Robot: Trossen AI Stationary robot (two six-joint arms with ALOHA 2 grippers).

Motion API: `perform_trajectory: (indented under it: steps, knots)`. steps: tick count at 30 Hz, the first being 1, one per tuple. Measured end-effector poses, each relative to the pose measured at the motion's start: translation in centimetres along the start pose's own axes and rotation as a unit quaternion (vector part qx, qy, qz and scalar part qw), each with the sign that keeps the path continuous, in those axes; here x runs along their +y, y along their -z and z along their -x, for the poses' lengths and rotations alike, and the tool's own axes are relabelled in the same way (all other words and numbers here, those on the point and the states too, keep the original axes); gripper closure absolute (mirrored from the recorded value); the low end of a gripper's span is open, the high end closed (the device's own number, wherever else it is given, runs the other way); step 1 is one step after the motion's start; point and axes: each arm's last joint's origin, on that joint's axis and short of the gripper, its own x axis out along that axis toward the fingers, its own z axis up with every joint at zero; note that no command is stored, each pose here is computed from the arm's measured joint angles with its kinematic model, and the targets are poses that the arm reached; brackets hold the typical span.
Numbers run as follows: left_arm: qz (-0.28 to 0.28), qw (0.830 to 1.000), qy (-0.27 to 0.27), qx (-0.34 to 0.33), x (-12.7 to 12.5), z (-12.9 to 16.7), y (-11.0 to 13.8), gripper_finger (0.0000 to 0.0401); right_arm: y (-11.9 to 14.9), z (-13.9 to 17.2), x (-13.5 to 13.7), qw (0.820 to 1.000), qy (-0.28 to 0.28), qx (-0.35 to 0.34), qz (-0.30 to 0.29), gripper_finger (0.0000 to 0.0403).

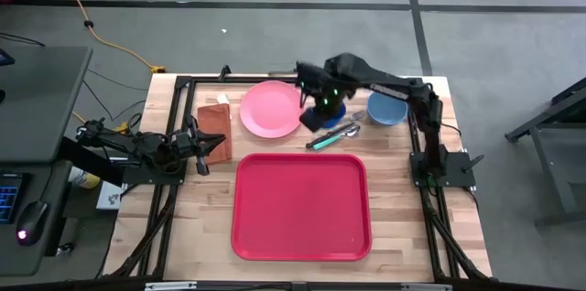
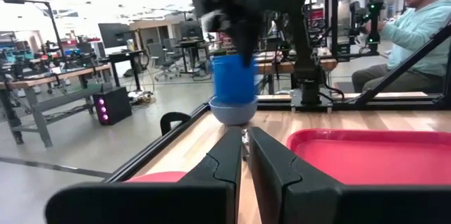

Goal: Set up tray
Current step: Put the blue mug on the red serving tray

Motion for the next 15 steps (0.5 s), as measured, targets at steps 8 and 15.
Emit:
perform_trajectory:
  steps: [8,15]
  knots:
    - [-0.001,1.000,0.000,0.000,0.0,0.0,0.0,0.0341,7.4,-3.6,3.9,0.993,0.041,0.104,-0.046,0.0403]
    - [-0.002,1.000,-0.002,0.000,0.0,0.0,0.0,0.0341,10.5,-9.0,5.4,0.988,0.053,0.098,-0.108,0.0403]
